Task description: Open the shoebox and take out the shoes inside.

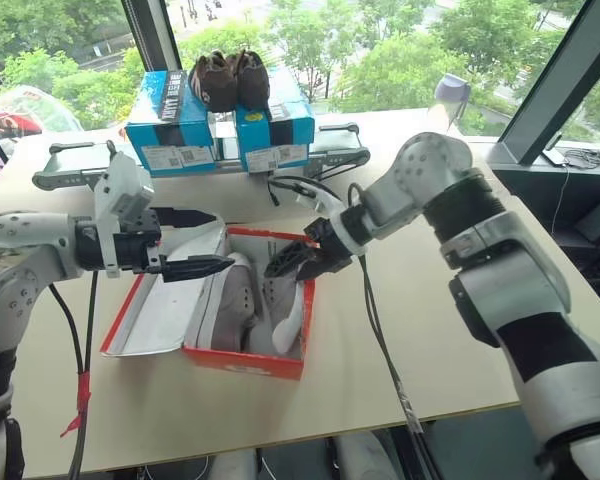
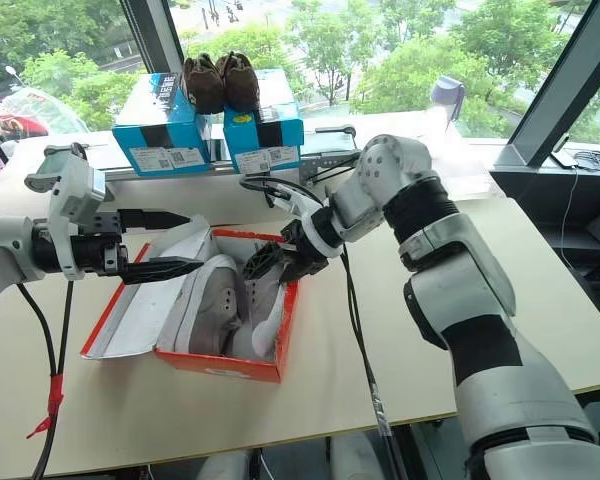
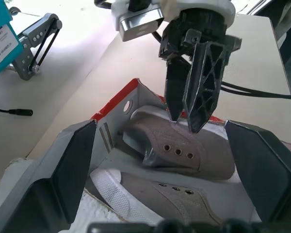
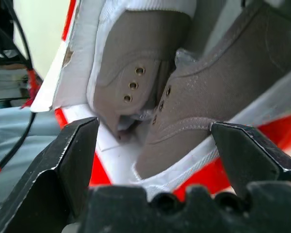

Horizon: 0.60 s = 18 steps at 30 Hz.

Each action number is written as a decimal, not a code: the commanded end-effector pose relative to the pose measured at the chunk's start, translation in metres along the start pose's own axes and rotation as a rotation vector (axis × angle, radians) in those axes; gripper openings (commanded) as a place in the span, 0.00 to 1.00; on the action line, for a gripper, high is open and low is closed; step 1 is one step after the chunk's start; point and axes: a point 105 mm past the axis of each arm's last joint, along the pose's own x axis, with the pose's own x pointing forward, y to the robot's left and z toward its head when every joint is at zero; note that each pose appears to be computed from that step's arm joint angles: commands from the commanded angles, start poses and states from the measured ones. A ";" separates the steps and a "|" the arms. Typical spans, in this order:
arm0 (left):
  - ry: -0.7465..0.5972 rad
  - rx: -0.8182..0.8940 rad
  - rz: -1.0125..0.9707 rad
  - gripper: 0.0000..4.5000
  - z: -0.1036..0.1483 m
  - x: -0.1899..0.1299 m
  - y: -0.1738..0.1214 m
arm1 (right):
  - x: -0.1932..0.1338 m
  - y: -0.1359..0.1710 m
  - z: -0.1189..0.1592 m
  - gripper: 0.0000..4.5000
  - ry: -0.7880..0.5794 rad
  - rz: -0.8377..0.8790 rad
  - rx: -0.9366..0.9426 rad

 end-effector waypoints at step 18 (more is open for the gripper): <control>-0.009 0.053 0.034 1.00 0.013 -0.009 -0.002 | -0.005 -0.026 0.026 1.00 -0.006 -0.232 -0.413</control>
